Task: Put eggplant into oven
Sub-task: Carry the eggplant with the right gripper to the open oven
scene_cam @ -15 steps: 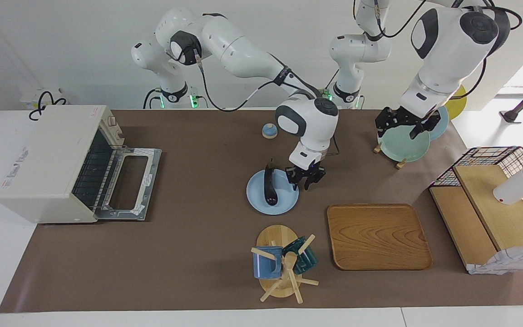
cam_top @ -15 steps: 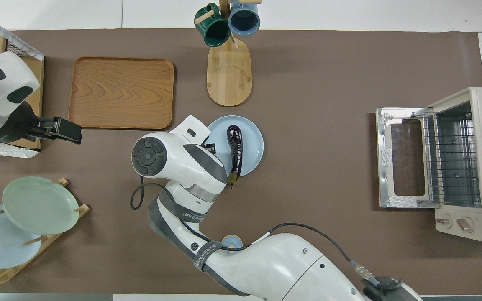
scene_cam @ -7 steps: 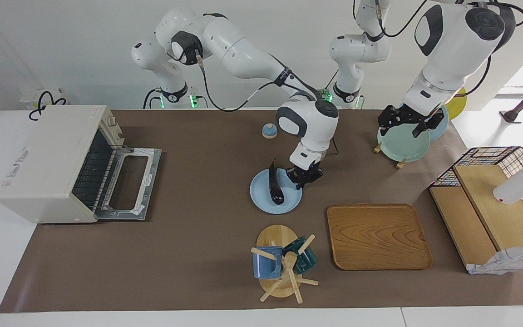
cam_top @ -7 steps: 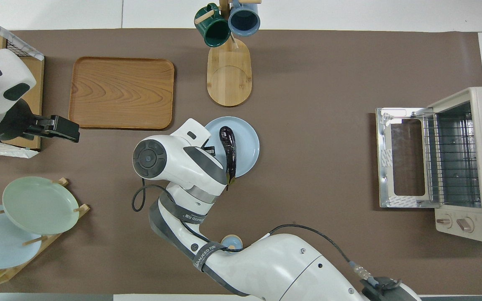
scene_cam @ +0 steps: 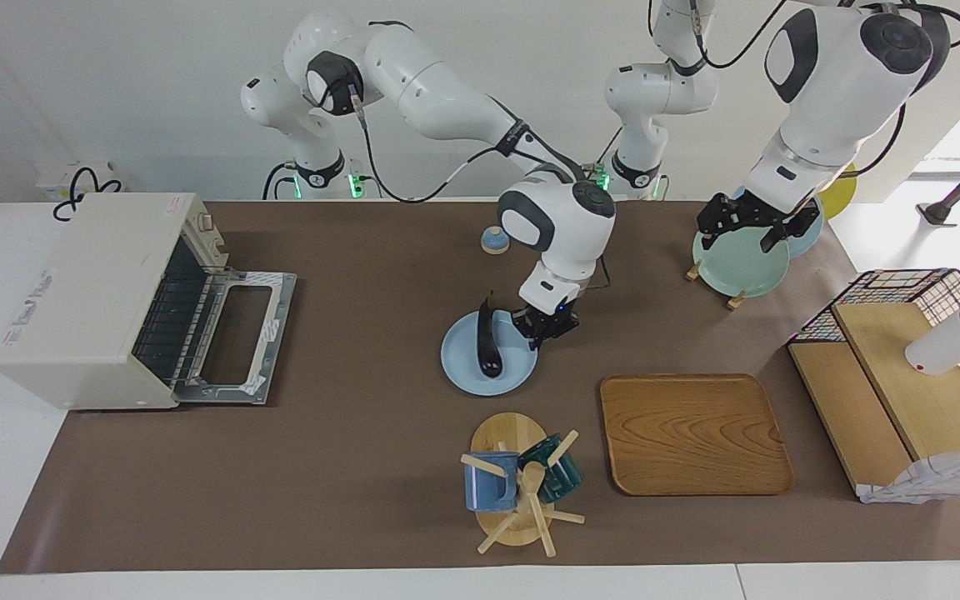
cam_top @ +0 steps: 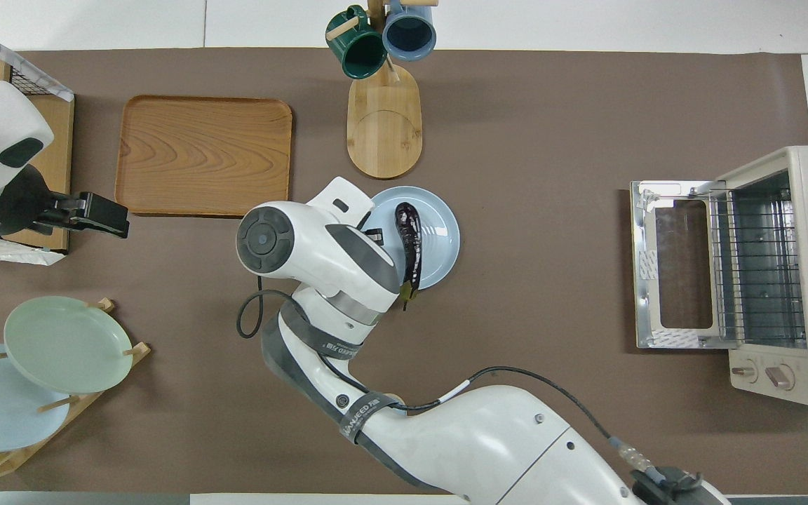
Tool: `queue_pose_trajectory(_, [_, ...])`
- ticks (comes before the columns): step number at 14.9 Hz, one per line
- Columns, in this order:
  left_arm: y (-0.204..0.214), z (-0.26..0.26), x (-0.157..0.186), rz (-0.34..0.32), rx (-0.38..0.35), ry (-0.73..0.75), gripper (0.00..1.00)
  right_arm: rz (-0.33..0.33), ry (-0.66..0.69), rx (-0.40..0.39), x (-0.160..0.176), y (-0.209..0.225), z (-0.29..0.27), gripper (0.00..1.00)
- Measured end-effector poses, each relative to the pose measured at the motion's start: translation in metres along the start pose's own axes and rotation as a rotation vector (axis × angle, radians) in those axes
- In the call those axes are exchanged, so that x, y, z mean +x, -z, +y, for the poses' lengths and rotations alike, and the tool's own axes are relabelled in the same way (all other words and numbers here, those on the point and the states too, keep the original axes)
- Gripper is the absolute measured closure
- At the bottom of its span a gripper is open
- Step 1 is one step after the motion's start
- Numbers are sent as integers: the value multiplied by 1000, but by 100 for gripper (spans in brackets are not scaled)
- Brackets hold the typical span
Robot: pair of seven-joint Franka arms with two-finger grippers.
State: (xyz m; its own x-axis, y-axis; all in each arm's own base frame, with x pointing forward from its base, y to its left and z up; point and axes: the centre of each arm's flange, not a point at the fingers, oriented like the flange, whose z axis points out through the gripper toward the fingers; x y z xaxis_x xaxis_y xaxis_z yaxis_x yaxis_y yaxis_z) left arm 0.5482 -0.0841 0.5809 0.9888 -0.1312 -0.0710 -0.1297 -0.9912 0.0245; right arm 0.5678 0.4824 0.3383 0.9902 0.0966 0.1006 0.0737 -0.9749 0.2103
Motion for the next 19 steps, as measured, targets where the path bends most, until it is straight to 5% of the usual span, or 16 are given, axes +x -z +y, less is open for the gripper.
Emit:
queue_pose_trajectory(5, [1, -14, 0, 1, -2, 24, 0, -113, 49, -66, 24, 31, 123, 98])
queue_pose_trajectory(14, [1, -20, 0, 2, -1, 11, 0, -204, 156, -54, -39, 0, 383, 98])
queue_pose_trajectory(19, [1, -21, 0, 2, -1, 11, 0, -254, 160, -33, -68, -20, 452, 98])
